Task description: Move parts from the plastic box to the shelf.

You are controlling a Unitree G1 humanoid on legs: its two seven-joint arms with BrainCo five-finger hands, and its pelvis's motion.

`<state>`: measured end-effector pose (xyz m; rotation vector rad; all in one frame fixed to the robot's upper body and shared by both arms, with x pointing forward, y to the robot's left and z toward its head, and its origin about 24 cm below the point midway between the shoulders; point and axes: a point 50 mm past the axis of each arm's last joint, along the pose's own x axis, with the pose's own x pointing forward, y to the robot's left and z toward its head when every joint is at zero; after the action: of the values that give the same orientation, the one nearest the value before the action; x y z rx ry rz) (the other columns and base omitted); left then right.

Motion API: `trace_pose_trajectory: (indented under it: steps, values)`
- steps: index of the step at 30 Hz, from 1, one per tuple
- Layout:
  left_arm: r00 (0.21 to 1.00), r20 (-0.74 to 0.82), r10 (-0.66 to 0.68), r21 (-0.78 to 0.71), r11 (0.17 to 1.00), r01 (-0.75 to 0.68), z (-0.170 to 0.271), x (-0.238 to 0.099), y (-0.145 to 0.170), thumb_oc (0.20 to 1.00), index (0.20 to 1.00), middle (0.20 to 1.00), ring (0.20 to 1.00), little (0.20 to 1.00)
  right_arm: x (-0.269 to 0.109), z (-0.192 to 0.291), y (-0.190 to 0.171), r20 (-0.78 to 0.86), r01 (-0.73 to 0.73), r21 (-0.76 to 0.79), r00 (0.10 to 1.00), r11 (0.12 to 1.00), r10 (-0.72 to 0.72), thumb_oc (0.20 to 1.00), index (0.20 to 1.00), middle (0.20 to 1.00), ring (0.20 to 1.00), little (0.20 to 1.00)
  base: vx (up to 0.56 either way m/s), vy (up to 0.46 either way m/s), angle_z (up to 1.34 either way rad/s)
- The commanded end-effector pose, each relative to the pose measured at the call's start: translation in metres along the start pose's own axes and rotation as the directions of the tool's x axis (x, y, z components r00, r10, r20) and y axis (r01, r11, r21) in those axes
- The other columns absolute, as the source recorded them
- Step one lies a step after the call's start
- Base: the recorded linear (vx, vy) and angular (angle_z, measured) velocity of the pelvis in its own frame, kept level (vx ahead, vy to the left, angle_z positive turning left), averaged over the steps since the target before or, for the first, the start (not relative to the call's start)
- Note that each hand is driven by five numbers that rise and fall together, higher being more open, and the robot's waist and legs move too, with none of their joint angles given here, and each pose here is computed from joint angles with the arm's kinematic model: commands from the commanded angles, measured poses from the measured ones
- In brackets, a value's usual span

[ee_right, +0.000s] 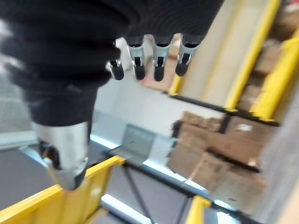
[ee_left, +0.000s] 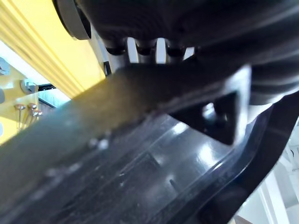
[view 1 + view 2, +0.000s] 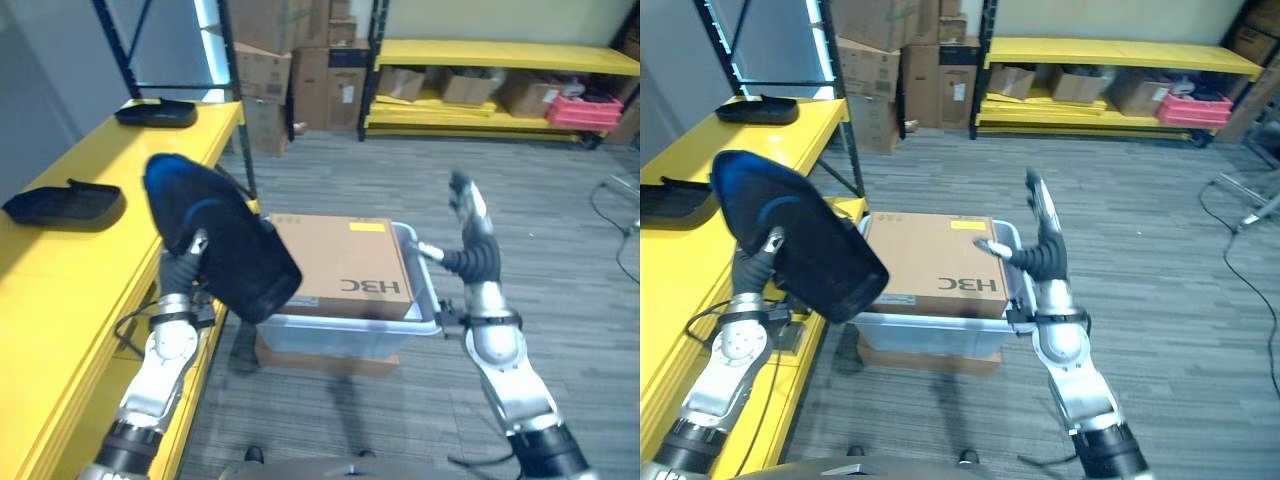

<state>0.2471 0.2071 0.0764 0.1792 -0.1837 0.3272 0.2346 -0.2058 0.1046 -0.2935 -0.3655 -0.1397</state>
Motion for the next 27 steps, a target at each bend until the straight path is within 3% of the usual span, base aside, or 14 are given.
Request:
trace_pose_trajectory:
  steps: [1,5,7,8,9,11,13,14,16,21,22,23,27]
  values:
    - [0.942,0.335,0.014,-0.016,1.0,-0.009,0.062,0.026,0.009,0.2,0.2,0.2,0.2,0.2,-0.004,-0.028,0.011,-0.157,-0.044,0.159,0.985,0.986,0.069,1.0,1.0,1.0,1.0,1.0,-0.01,-0.066,-0.06]
    - [0.891,0.454,0.001,-0.182,0.979,0.091,0.091,0.022,0.013,0.2,0.2,0.2,0.2,0.2,-0.04,-0.095,0.006,-0.472,-0.215,-0.062,0.866,0.975,0.162,1.0,1.0,1.0,1.0,1.0,0.0,-0.105,-0.07]
    - [0.881,0.472,0.003,-0.234,0.965,0.122,0.096,0.021,0.014,0.2,0.2,0.2,0.2,0.2,-0.047,-0.109,0.006,-0.528,-0.262,-0.114,0.833,0.958,0.165,1.0,1.0,1.0,1.0,1.0,0.0,-0.14,0.04]
    - [0.844,0.536,0.029,-0.341,0.922,0.184,0.112,0.015,0.019,0.2,0.2,0.2,0.2,0.2,-0.081,-0.148,0.004,-0.707,-0.351,-0.184,0.696,0.918,0.124,1.0,1.0,1.0,1.0,1.0,-0.02,-0.155,0.07]
    - [0.843,0.537,0.03,-0.341,0.922,0.185,0.112,0.015,0.02,0.2,0.2,0.2,0.2,0.2,-0.08,-0.148,0.005,-0.706,-0.351,-0.183,0.697,0.918,0.125,1.0,1.0,1.0,1.0,1.0,-0.03,-0.198,0.05]
    - [0.829,0.558,0.05,-0.369,0.909,0.193,0.118,0.011,0.023,0.2,0.2,0.2,0.2,0.2,-0.101,-0.166,0.006,-0.79,-0.365,-0.167,0.605,0.916,0.097,1.0,1.0,1.0,1.0,1.0,-0.05,-0.121,0.19]
    - [0.805,0.589,0.074,-0.375,0.907,0.191,0.124,0.009,0.029,0.2,0.2,0.2,0.2,0.2,-0.131,-0.185,0.005,-0.884,-0.414,-0.166,0.465,0.895,0.051,1.0,1.0,1.0,1.0,1.0,-0.12,-0.137,0.71]
    - [0.804,0.59,0.074,-0.375,0.907,0.192,0.124,0.009,0.029,0.2,0.2,0.2,0.2,0.2,-0.131,-0.185,0.005,-0.883,-0.413,-0.167,0.466,0.895,0.051,1.0,1.0,1.0,1.0,1.0,-0.12,-0.133,0.98]
    - [0.8,0.596,0.073,-0.376,0.905,0.198,0.125,0.007,0.032,0.2,0.2,0.2,0.2,0.2,-0.15,-0.191,0.005,-0.921,-0.475,-0.152,0.387,0.867,0.05,1.0,1.0,1.0,1.0,1.0,-0.11,-0.188,1.17]
    - [0.788,0.614,-0.046,-0.243,0.939,0.244,0.123,-0.003,0.035,0.2,0.2,0.2,0.2,0.2,-0.214,-0.199,-0.02,-0.991,-0.479,-0.108,0.12,0.871,-0.058,1.0,1.0,1.0,1.0,1.0,-0.11,-0.151,1.74]
    - [0.788,0.614,-0.048,-0.241,0.939,0.245,0.123,-0.003,0.035,0.2,0.2,0.2,0.2,0.2,-0.214,-0.2,-0.02,-0.991,-0.479,-0.107,0.119,0.871,-0.056,1.0,1.0,1.0,1.0,1.0,-0.16,-0.034,1.93]
    - [0.771,0.633,-0.072,-0.192,0.95,0.246,0.128,-0.005,0.038,0.2,0.2,0.2,0.2,0.2,-0.226,-0.199,-0.022,-0.995,-0.44,-0.102,0.063,0.892,-0.082,1.0,1.0,1.0,1.0,1.0,-0.06,-0.002,1.73]
    - [0.751,0.654,-0.088,-0.145,0.96,0.239,0.134,-0.009,0.043,0.2,0.2,0.2,0.2,0.2,-0.226,-0.199,-0.013,-0.996,-0.381,-0.082,0.055,0.921,-0.066,1.0,1.0,1.0,1.0,1.0,-0.09,0.046,1.34]
